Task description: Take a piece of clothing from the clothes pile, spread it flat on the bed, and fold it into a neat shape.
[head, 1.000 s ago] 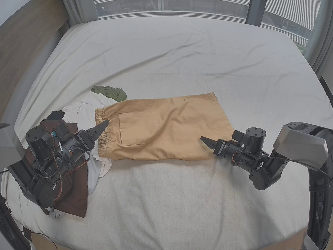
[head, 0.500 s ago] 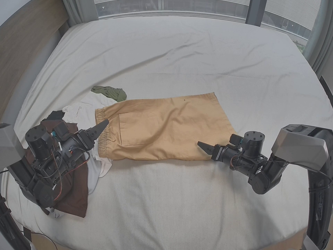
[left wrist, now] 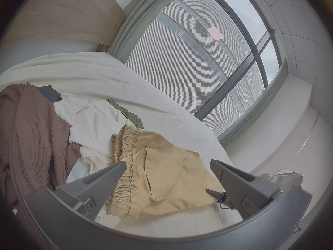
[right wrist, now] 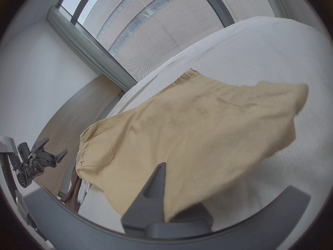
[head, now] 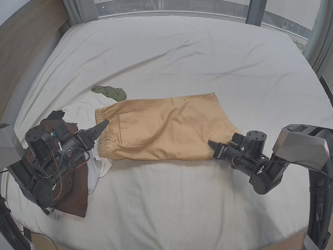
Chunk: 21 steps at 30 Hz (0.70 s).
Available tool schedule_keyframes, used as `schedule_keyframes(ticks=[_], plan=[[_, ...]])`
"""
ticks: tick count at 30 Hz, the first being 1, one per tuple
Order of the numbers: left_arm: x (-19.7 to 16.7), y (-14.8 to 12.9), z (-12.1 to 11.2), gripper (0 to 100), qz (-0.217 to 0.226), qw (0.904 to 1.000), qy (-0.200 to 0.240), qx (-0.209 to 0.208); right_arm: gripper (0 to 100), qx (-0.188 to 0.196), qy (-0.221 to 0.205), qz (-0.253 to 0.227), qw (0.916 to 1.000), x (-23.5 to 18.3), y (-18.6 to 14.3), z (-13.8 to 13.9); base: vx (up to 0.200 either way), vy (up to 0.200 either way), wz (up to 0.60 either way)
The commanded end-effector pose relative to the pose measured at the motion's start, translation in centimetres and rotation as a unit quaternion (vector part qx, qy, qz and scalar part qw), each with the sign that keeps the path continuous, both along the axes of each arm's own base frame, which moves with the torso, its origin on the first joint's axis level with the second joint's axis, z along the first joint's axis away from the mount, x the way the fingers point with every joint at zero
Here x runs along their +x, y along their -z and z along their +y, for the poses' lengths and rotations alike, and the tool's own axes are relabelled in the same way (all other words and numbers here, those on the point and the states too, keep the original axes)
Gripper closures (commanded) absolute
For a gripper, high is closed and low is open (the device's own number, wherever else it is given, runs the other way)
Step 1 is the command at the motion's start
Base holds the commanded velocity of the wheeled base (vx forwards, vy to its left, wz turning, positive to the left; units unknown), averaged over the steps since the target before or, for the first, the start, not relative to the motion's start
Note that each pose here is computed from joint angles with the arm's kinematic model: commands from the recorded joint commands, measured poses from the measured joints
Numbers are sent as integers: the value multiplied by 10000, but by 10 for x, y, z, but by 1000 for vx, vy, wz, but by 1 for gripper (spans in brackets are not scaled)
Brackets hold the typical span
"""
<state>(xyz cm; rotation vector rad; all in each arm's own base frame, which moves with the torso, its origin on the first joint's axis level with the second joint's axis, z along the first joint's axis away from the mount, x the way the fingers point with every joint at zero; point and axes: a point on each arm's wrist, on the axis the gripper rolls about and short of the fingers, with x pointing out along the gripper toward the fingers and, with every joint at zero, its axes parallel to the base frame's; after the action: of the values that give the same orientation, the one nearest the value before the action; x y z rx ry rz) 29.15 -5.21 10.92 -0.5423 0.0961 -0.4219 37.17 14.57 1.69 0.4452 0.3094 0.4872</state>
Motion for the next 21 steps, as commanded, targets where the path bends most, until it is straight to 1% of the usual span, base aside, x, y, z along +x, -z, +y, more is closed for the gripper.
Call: schedule_keyframes(ticks=[1, 5, 10, 17, 19, 20, 21], plan=[[0, 0, 0, 0, -4, 10000, -2, -1, 100, 2, -30, -2, 10000, -5, -3, 1, 0, 0, 0], [0, 0, 0, 0, 3, 10000, 6, 0, 100, -36, -131, 73, 9999, -20, -7, 3, 0, 0, 0], [0, 0, 0, 0, 11, 10000, 6, 1, 100, -103, -142, 192, 9997, -34, -10, -1, 0, 0, 0], [-1, 0, 0, 0, 2, 10000, 6, -15, 100, -315, 54, 454, 9985, -56, -7, -12, 0, 0, 0], [-1, 0, 0, 0, 2, 10000, 6, -15, 100, -315, 54, 454, 9985, -56, -7, -12, 0, 0, 0], [-1, 0, 0, 0, 2, 10000, 6, -15, 100, -446, 97, 494, 9977, -66, -4, -16, 0, 0, 0], [-1, 0, 0, 0, 2, 10000, 6, -15, 100, -495, 111, 519, 9974, -69, -2, -17, 0, 0, 0]])
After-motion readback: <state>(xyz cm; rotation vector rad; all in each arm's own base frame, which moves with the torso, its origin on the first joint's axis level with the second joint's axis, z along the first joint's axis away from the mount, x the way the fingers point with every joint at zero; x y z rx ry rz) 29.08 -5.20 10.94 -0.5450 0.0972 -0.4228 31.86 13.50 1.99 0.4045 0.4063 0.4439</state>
